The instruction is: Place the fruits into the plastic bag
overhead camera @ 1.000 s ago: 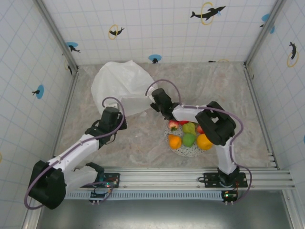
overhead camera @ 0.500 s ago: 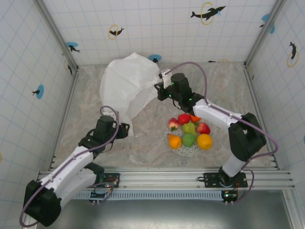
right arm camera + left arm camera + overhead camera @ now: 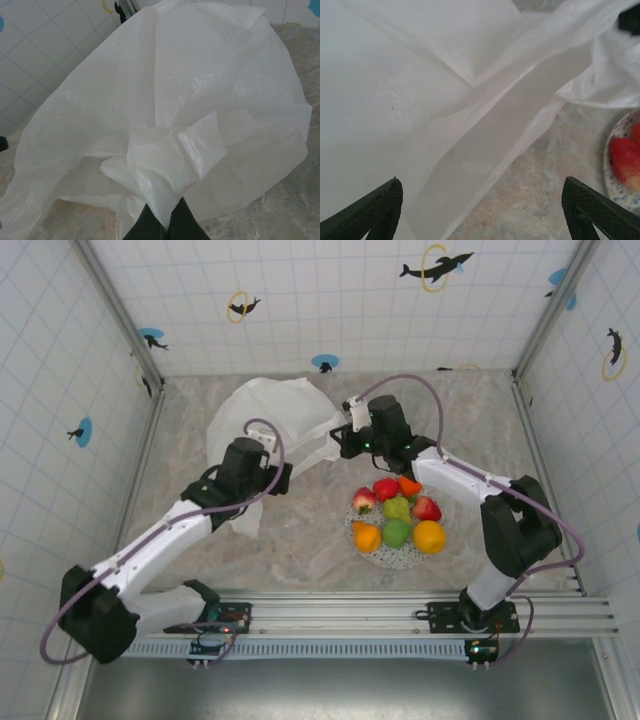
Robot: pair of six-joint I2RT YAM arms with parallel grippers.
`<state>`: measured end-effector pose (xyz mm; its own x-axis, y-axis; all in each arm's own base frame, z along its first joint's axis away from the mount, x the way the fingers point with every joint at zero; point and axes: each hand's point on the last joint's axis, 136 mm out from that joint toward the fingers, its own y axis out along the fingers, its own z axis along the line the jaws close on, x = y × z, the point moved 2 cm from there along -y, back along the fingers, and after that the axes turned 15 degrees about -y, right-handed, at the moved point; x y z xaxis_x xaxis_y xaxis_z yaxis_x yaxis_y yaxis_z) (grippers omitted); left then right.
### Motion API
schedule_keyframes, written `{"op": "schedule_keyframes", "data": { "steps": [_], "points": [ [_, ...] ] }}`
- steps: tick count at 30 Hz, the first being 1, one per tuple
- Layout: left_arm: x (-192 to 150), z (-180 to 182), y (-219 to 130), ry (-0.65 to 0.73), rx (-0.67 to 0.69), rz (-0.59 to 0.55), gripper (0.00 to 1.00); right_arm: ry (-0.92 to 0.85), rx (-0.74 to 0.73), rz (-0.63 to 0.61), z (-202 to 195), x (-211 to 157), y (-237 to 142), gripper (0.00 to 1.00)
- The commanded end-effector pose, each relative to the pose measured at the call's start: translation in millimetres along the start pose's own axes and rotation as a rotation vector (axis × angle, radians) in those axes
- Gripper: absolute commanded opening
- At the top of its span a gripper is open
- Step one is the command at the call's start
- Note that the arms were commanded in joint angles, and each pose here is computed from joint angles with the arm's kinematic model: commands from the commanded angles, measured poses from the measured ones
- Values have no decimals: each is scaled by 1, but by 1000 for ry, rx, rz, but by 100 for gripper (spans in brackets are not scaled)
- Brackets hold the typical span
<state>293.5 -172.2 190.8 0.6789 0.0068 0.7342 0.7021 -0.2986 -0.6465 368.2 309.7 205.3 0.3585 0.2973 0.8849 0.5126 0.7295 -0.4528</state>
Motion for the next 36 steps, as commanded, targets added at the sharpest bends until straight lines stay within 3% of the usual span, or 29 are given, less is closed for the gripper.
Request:
{"op": "schedule_keyframes", "data": {
  "steps": [1,6,11,16,25,29,36],
  "points": [
    [5,7,13,140,92,25,84,11,37,1,5,4,-13,0],
    [10,12,39,166,165,30,80,19,52,2,4,1,-15,0],
    [-10,12,69,211,169,121,76,26,62,6,2,-2,-16,0],
    [-2,19,94,228,259,88,72,29,60,5,-1,-2,-16,0],
    [16,23,117,209,290,-25,37,37,49,31,-8,-13,-13,0],
    [19,8,109,145,196,-1,3,48,33,22,-18,-12,-12,0],
    [35,-23,71,-9,31,86,0,33,-50,-12,-36,9,-8,4]
  ]
}}
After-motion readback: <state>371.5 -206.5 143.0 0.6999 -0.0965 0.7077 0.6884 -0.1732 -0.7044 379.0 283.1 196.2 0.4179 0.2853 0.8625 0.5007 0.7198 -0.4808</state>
